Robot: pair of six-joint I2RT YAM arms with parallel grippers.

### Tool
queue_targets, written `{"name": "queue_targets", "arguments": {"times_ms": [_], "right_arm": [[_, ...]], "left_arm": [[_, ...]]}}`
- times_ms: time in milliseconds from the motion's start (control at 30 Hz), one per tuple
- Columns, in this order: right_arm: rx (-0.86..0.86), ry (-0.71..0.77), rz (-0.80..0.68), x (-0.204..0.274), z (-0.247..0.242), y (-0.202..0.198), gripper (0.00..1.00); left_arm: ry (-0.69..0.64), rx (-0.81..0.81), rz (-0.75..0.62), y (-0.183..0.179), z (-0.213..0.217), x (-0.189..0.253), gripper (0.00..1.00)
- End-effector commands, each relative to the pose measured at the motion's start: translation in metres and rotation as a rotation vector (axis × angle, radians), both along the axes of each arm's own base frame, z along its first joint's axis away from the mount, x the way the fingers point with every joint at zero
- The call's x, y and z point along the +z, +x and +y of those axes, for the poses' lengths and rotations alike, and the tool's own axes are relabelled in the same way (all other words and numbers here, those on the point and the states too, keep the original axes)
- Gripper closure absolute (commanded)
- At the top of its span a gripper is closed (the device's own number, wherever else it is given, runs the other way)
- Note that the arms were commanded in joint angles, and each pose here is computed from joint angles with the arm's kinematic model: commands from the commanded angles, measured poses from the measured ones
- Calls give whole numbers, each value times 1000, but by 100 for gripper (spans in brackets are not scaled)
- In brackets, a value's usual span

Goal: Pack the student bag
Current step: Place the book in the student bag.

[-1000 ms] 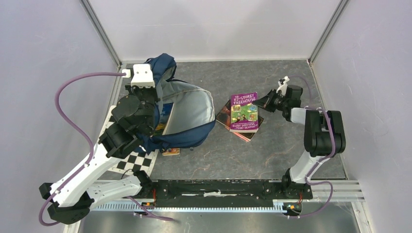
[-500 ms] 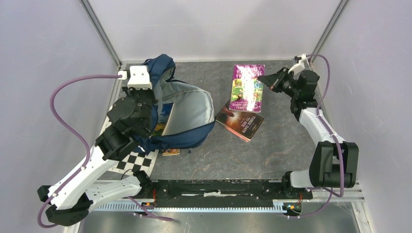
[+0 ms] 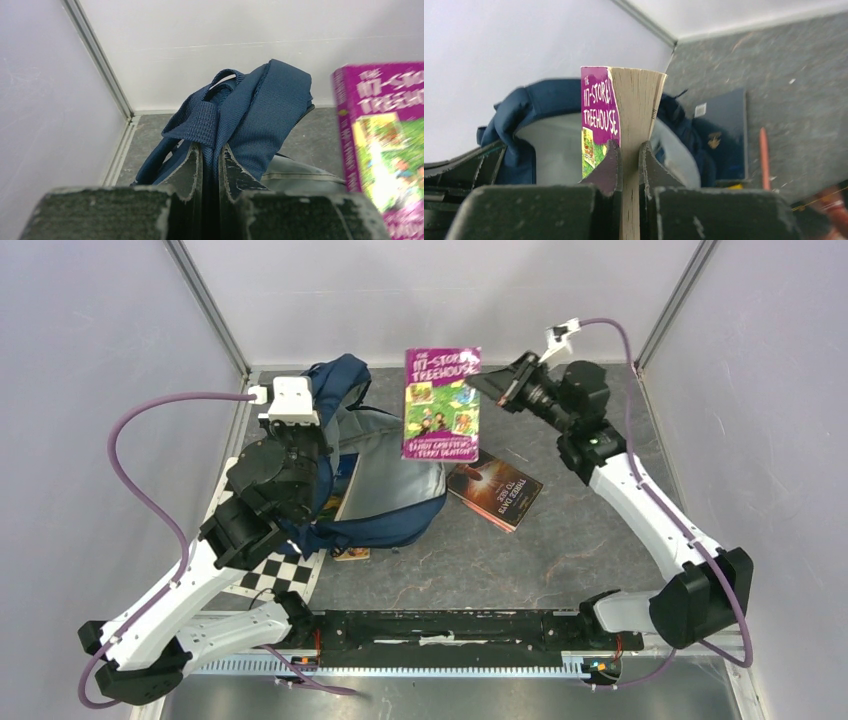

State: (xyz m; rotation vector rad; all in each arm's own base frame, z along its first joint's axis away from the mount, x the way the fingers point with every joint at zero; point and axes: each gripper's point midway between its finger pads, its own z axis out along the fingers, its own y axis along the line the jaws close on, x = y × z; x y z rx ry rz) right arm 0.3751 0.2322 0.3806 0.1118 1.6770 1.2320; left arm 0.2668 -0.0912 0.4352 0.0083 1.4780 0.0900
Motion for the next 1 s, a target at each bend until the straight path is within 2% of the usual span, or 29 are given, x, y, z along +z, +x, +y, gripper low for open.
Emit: {"name": "queue_targets", "arguments": {"times_ms": [0, 100, 233, 400, 533, 767, 967], "right_arm": [[-15, 14, 54, -6, 36, -12, 100], [-18, -131, 113, -51, 63, -25, 100], [5, -228, 198, -96, 86, -37, 100], [54, -301, 229, -110, 128, -48, 100], [-18, -376, 255, -117, 149, -35, 100], [-30, -365, 312, -138, 196, -24, 100], [-18, -198, 327, -123, 229, -19, 100]], "left_arm": [[-243, -54, -115, -6, -3, 40, 98], [-280, -75, -120, -7, -6, 39, 98], [-328, -87, -127, -10, -5, 40, 98], [-356, -100, -126, -13, -5, 37, 98], [-357, -114, -124, -13, -8, 37, 98], [-341, -130, -125, -12, -12, 40, 98], [-342, -140, -128, -11, -15, 44, 98]]}}
